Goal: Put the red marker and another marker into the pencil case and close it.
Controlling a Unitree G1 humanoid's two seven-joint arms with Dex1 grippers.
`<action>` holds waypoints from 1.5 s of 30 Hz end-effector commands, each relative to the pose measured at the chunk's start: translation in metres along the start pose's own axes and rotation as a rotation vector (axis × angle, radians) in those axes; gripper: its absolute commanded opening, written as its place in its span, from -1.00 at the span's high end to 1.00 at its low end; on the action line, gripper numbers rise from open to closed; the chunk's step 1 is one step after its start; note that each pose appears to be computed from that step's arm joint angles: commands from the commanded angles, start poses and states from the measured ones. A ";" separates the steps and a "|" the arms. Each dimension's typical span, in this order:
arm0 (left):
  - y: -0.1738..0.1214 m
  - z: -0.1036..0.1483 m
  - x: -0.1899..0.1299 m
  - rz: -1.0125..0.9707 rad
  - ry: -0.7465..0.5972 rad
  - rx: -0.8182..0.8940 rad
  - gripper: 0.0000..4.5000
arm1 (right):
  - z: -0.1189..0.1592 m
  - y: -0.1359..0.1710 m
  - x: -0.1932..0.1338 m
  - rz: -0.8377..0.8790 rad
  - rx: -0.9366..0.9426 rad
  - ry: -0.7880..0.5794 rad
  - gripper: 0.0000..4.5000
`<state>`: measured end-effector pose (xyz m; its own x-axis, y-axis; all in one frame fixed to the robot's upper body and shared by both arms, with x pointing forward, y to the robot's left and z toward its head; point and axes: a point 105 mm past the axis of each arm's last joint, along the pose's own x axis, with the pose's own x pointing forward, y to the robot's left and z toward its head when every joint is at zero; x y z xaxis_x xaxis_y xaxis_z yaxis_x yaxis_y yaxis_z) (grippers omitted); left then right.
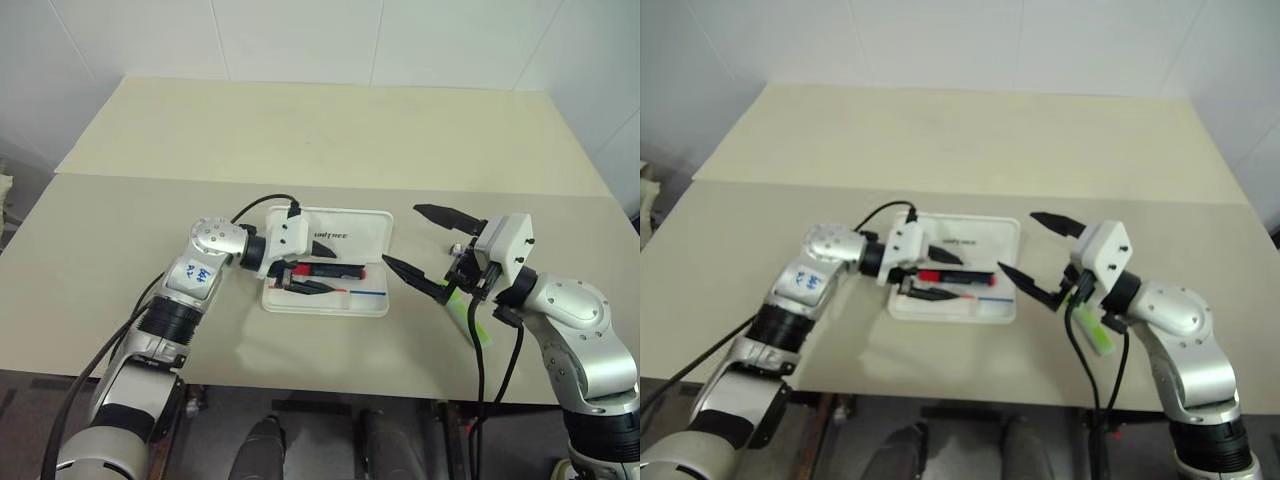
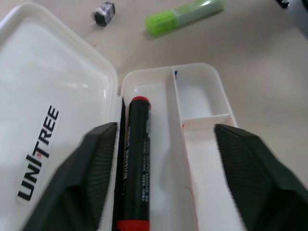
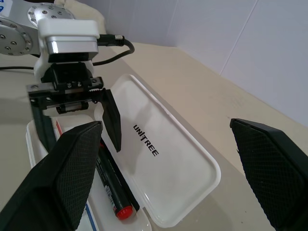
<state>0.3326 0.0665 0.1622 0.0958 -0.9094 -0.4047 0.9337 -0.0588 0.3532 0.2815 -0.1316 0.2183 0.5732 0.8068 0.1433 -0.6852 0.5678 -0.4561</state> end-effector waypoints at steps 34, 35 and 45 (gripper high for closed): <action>-0.029 0.025 -0.129 0.215 -0.089 -0.115 -0.99 | -0.116 0.016 -0.156 -0.398 0.348 0.530 -1.00; -0.030 0.024 -0.133 0.215 -0.080 -0.115 -0.99 | -0.120 0.017 -0.159 -0.398 0.353 0.541 -1.00; -0.025 0.010 -0.147 0.231 -0.045 -0.118 -1.00 | -0.131 0.021 -0.163 -0.398 0.371 0.524 -0.13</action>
<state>0.2922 0.1948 0.2108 0.2833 -0.9147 -0.2884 0.9380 0.2016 0.2820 0.2331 -0.2635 0.0752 0.8699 0.4362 -0.2302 -0.4698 0.8750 -0.1173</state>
